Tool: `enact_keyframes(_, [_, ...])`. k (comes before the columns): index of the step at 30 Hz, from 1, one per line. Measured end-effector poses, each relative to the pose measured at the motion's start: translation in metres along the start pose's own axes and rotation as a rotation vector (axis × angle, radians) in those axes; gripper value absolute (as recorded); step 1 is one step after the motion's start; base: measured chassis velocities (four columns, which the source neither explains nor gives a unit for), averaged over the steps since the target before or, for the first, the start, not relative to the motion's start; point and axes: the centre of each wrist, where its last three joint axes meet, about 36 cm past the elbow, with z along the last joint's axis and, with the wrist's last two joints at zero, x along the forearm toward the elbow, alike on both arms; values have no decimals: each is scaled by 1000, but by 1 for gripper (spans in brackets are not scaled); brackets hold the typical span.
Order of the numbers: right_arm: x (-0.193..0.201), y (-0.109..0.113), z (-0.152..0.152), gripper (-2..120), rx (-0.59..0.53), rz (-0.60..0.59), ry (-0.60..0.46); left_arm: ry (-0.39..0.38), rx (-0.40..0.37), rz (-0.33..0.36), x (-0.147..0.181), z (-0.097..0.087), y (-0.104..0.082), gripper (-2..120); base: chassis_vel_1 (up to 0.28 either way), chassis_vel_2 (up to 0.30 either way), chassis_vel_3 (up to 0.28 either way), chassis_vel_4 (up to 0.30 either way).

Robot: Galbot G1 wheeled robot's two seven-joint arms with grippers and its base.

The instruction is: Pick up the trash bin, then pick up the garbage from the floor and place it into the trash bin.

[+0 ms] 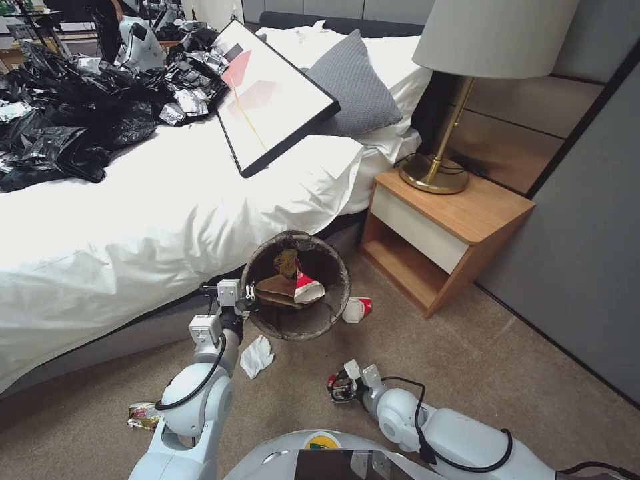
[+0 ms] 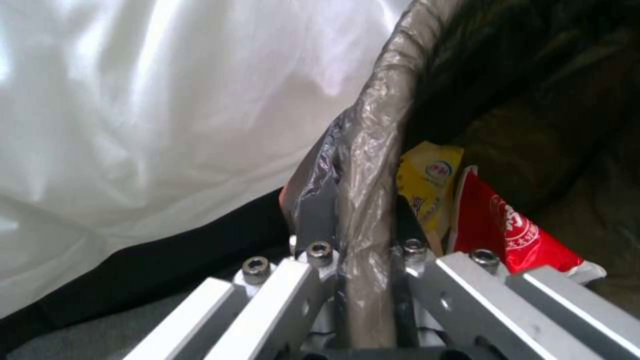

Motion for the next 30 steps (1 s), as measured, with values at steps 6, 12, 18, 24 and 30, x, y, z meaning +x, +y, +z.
enact_keyframes(6, [1, 4, 0, 100, 9, -8, -6, 1, -1, -1, -1, 1, 0, 0, 0, 0, 0, 0])
enact_keyframes(12, [1, 13, 1, 100, 23, -29, -11, 0, -3, 4, -1, 1, -1, 0, 0, 0, 0, 0])
enact_keyframes(18, [-2, 18, 4, 100, 35, -34, -3, 0, -5, 5, -1, 1, -1, 0, 0, 0, 0, 0])
enact_keyframes(24, [-9, 16, 12, 100, 48, -24, 7, -1, -5, 4, -1, 2, -1, 0, 0, 0, 0, 0])
enact_keyframes(30, [-11, 11, 14, 100, 52, -19, -1, -2, -6, 2, -1, 2, 0, 0, 0, 0, 0, 0])
